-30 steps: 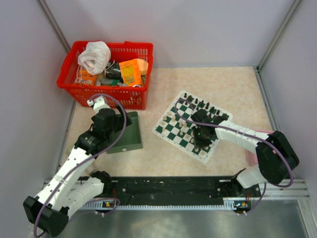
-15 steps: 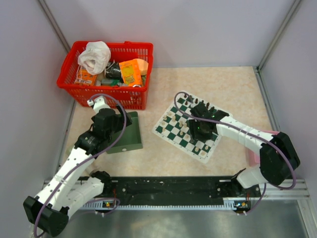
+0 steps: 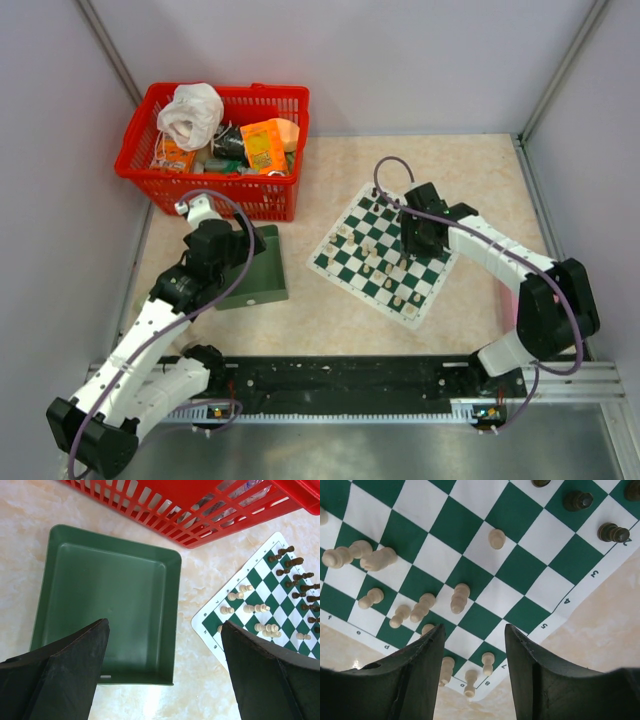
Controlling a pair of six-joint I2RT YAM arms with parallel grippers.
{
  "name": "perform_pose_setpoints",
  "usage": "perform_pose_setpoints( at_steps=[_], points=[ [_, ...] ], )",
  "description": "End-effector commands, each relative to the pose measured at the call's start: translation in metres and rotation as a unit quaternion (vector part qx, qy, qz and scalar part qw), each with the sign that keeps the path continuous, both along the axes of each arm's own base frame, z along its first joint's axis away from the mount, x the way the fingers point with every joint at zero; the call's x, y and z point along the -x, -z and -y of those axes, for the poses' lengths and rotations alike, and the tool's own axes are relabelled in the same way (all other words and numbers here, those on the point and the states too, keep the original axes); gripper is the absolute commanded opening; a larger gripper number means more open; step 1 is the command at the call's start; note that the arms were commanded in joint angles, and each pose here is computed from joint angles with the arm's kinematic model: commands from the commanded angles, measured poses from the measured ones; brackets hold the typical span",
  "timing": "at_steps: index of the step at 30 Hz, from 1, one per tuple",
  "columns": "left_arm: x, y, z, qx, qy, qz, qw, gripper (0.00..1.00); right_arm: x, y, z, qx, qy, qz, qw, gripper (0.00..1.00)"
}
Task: Set up the chess pieces on the board
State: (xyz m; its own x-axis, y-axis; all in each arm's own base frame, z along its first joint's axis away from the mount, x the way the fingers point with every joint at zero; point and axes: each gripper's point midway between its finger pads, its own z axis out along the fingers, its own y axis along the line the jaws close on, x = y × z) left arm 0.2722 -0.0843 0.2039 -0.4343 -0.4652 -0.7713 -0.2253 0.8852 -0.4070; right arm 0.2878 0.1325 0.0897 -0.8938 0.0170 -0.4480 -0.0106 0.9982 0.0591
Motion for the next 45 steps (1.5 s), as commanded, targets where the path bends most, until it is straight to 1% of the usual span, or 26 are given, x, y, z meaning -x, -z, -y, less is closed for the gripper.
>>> perform_pose_setpoints(
  at_steps=[1, 5, 7, 11, 17, 18, 20, 24, 26, 31, 34, 35, 36, 39, 45],
  points=[
    [-0.003, -0.011, -0.005, 0.007, -0.015, 0.024, 1.0, 0.99, -0.031, -0.003, -0.002, -0.016, 0.009, 0.027, 0.999, 0.5],
    [-0.003, -0.013, -0.007, 0.002, -0.017, 0.025, 1.0, 0.99, -0.052, -0.001, 0.008, -0.016, 0.034, 0.042, 0.998, 0.48],
    [-0.004, -0.013, -0.008, 0.001, -0.019, 0.025, 0.999, 0.99, -0.061, 0.003, 0.007, -0.024, 0.036, 0.039, 0.998, 0.47],
    [-0.006, -0.014, -0.007, -0.001, -0.017, 0.023, 1.0, 0.99, -0.076, 0.013, 0.006, -0.017, 0.035, 0.032, 0.999, 0.44],
    [-0.007, -0.014, -0.009, -0.004, -0.021, 0.023, 1.0, 0.99, -0.089, 0.027, 0.009, -0.011, 0.04, 0.022, 0.999, 0.38],
    [-0.006, -0.015, -0.009, -0.003, -0.02, 0.024, 1.0, 0.99, -0.089, 0.029, 0.01, -0.011, 0.041, 0.02, 0.999, 0.38],
    [-0.006, -0.014, -0.009, -0.004, -0.021, 0.023, 1.0, 0.99, -0.09, 0.032, 0.013, -0.006, 0.042, 0.017, 0.999, 0.34],
    [-0.007, -0.013, -0.009, -0.002, -0.022, 0.023, 1.0, 0.99, -0.089, 0.035, 0.016, -0.007, 0.041, 0.012, 0.999, 0.32],
    [-0.008, -0.014, -0.008, -0.001, -0.021, 0.023, 1.0, 0.99, -0.089, 0.034, 0.016, -0.009, 0.039, 0.012, 0.999, 0.29],
    [-0.009, -0.013, -0.006, 0.001, -0.017, 0.021, 1.0, 0.99, -0.085, 0.037, 0.013, -0.013, 0.029, 0.005, 0.999, 0.26],
    [-0.01, -0.014, -0.005, 0.0, -0.014, 0.021, 1.0, 0.99, -0.083, 0.037, 0.015, -0.012, 0.029, 0.004, 1.0, 0.2],
    [-0.01, -0.014, -0.005, 0.0, -0.014, 0.02, 1.0, 0.99, -0.082, 0.037, 0.014, -0.014, 0.027, 0.005, 1.0, 0.17],
    [-0.009, -0.013, -0.005, -0.002, -0.015, 0.018, 1.0, 0.99, -0.082, 0.035, 0.013, -0.016, 0.025, 0.005, 1.0, 0.12],
    [-0.008, -0.013, -0.007, -0.001, -0.017, 0.019, 1.0, 0.99, -0.079, 0.028, 0.012, -0.022, 0.023, 0.01, 0.999, 0.09],
    [-0.006, -0.011, -0.008, 0.002, -0.02, 0.02, 1.0, 0.99, -0.063, 0.0, 0.013, -0.04, 0.016, 0.028, 0.999, 0.08]
  ],
)
